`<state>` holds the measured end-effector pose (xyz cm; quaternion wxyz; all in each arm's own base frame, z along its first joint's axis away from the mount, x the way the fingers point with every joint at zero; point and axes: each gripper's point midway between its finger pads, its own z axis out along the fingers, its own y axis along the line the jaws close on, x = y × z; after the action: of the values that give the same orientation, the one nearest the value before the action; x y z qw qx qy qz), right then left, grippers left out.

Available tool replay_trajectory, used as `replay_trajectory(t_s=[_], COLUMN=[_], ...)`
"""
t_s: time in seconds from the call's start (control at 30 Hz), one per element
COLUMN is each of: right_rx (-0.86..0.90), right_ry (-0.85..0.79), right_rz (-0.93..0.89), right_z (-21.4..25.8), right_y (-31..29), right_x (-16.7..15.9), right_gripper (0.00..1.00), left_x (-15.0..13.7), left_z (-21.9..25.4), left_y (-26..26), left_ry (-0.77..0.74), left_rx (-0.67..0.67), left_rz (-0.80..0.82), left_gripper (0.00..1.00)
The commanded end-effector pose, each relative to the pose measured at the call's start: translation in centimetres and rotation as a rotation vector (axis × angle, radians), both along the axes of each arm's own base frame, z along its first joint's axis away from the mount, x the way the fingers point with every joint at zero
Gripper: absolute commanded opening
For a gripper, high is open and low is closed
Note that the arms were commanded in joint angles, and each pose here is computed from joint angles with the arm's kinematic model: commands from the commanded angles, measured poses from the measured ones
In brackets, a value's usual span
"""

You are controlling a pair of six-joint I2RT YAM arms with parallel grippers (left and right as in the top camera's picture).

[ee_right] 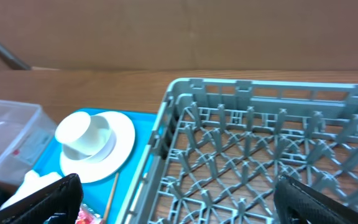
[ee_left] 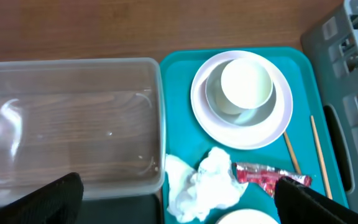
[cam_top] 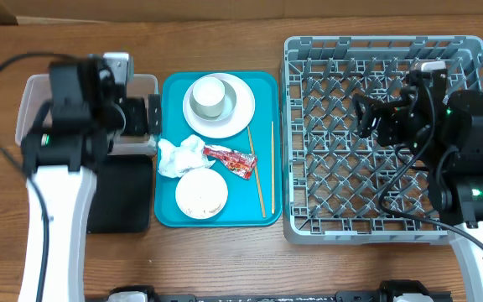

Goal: Sort waste into correct bins and load items into the dishwasher
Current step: 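Move left gripper to the tissue and red wrapper and grasp them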

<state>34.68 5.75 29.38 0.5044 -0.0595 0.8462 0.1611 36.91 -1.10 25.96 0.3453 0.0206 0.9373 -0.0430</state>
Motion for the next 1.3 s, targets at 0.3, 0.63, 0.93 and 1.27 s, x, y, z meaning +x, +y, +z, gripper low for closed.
replay_trajectory(t_s=[0.3, 0.63, 0.93, 1.27], right_rx=[0.049, 0.09, 0.113, 0.113], right_ry=[-0.038, 0.096, 0.14, 0.142], right_rz=[0.091, 0.065, 0.062, 0.062], right_z=[1.9, -1.7, -2.8, -2.8], right_y=[1.6, 1.5, 1.7, 1.7], right_x=[-0.5, 1.1, 1.4, 1.4], right_gripper=[1.0, 1.0, 1.0, 1.0], left_x=[2.8, 2.8, -0.5, -2.7], left_z=[-9.2, -7.6, -9.8, -14.9], left_y=[-4.3, -7.2, -8.9, -8.4], left_ry=[0.276, 0.266, 0.431, 0.572], left_rx=[-0.185, -0.225, -0.077, -0.032], left_rz=[-0.174, -0.238, 0.0, 0.112], left_gripper=[1.0, 1.0, 0.84, 0.76])
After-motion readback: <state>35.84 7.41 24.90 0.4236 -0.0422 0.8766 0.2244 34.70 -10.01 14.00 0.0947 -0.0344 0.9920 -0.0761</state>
